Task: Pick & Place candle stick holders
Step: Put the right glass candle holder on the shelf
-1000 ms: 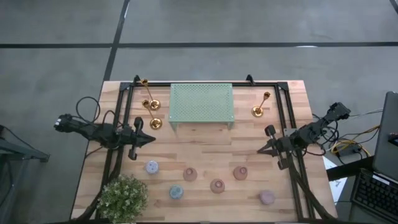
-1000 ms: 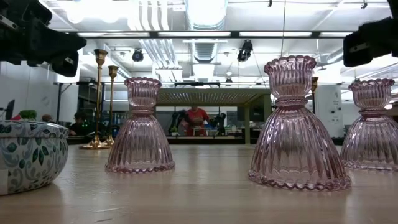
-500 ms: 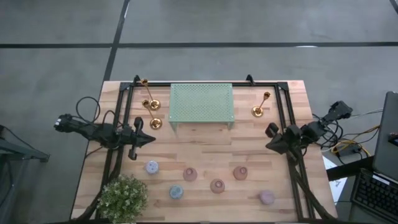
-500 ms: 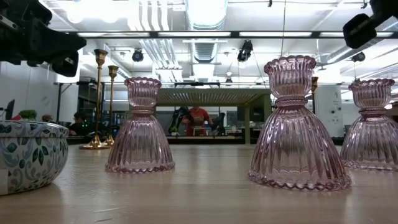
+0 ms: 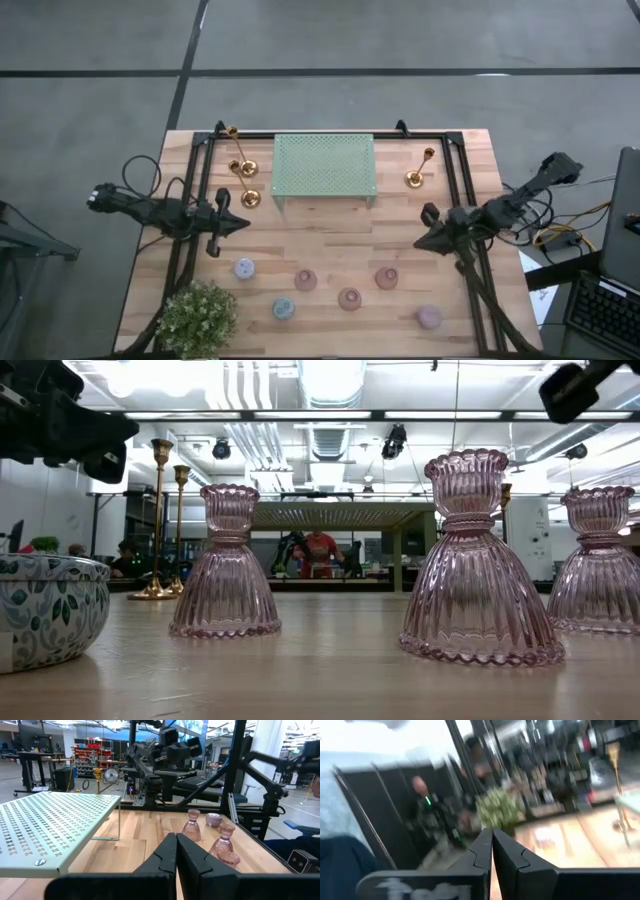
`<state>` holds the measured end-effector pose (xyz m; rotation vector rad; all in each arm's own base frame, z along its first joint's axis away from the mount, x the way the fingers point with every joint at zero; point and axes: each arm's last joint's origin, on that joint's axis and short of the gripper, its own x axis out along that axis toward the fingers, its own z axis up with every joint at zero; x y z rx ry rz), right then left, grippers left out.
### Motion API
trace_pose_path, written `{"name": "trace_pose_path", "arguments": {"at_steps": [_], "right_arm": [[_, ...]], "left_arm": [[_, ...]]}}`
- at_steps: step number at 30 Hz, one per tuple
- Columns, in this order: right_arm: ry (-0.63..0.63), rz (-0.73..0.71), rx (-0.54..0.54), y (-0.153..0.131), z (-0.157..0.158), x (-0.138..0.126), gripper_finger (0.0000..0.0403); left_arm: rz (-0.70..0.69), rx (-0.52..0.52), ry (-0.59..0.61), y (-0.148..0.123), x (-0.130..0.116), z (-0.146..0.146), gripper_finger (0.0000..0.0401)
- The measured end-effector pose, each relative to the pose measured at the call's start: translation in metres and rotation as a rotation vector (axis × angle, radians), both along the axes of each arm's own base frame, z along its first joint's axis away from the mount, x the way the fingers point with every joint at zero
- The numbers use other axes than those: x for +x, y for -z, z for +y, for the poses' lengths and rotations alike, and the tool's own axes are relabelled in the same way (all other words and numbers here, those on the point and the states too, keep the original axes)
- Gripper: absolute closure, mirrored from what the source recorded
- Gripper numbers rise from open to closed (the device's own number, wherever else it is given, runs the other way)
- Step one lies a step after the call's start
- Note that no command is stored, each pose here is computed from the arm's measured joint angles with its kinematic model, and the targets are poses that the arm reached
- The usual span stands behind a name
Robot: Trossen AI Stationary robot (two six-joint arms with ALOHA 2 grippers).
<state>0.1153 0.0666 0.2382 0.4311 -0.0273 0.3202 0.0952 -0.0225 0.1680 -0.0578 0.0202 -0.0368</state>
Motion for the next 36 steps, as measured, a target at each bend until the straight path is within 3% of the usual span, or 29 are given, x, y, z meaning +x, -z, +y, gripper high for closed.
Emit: {"name": "trace_pose_path", "arguments": {"at_steps": [5,12,18,27,36], "right_arm": [[0.034,0.314,-0.131,-0.021,0.013,0.022,0.0363],[0.072,0.583,-0.256,-0.035,0.031,0.049,0.0289],[0.088,0.779,-0.327,-0.027,0.044,0.065,0.0216],[0.085,0.932,-0.385,-0.008,0.068,0.080,0.0134],[0.124,1.054,-0.399,0.023,0.079,0.085,0.0098]], "left_arm": [[0.000,0.000,0.000,0.000,0.000,0.000,0.0394],[0.000,0.000,0.000,0.000,0.000,0.000,0.0394],[0.000,0.000,0.000,0.000,0.000,0.000,0.0394],[0.000,0.000,0.000,0.000,0.000,0.000,0.0394],[0.000,0.000,0.000,0.000,0.000,0.000,0.0394]]}}
